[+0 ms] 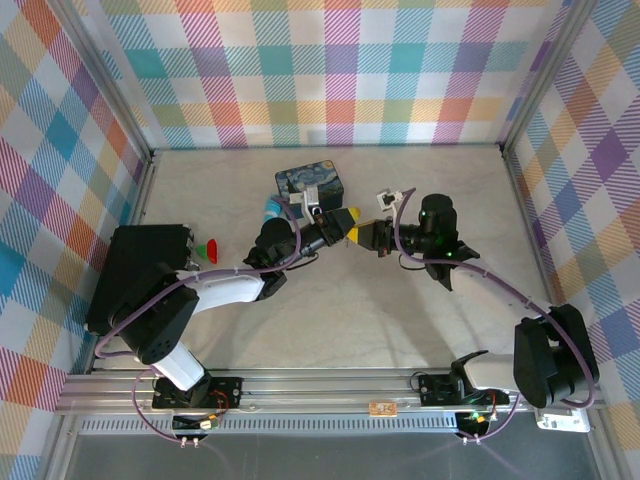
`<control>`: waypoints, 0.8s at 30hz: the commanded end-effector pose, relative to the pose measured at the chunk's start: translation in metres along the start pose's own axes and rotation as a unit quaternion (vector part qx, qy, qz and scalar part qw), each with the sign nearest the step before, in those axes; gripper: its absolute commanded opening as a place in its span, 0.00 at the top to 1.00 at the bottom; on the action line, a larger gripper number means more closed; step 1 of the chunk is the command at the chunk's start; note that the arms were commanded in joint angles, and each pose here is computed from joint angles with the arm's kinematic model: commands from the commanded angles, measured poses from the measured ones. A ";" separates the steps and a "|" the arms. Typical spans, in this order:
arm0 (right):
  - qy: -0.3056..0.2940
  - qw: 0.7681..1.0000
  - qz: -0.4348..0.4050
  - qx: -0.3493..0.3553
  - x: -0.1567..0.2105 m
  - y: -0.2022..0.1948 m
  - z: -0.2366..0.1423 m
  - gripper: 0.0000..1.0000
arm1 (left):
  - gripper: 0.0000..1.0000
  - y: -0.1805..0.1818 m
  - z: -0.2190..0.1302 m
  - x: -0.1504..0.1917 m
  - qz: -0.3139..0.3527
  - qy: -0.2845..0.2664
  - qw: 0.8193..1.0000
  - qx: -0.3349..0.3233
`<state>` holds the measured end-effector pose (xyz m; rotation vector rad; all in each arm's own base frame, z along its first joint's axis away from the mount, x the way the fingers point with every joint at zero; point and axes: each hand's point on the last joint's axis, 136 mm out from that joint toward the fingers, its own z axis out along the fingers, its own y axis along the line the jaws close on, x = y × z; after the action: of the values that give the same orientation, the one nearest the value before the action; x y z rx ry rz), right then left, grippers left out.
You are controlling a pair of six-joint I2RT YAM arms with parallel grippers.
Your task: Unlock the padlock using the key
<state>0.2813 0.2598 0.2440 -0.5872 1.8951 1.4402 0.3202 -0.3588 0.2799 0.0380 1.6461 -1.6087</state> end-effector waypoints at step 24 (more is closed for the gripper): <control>0.107 0.987 -0.122 0.008 -0.005 0.020 -0.009 1.00 | 0.26 -0.020 -0.045 -0.021 0.147 0.096 0.981 -0.077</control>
<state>0.2810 0.2540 0.2617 -0.8878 1.9113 1.1629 0.3139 -0.2966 0.2789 0.1272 1.8744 -1.2423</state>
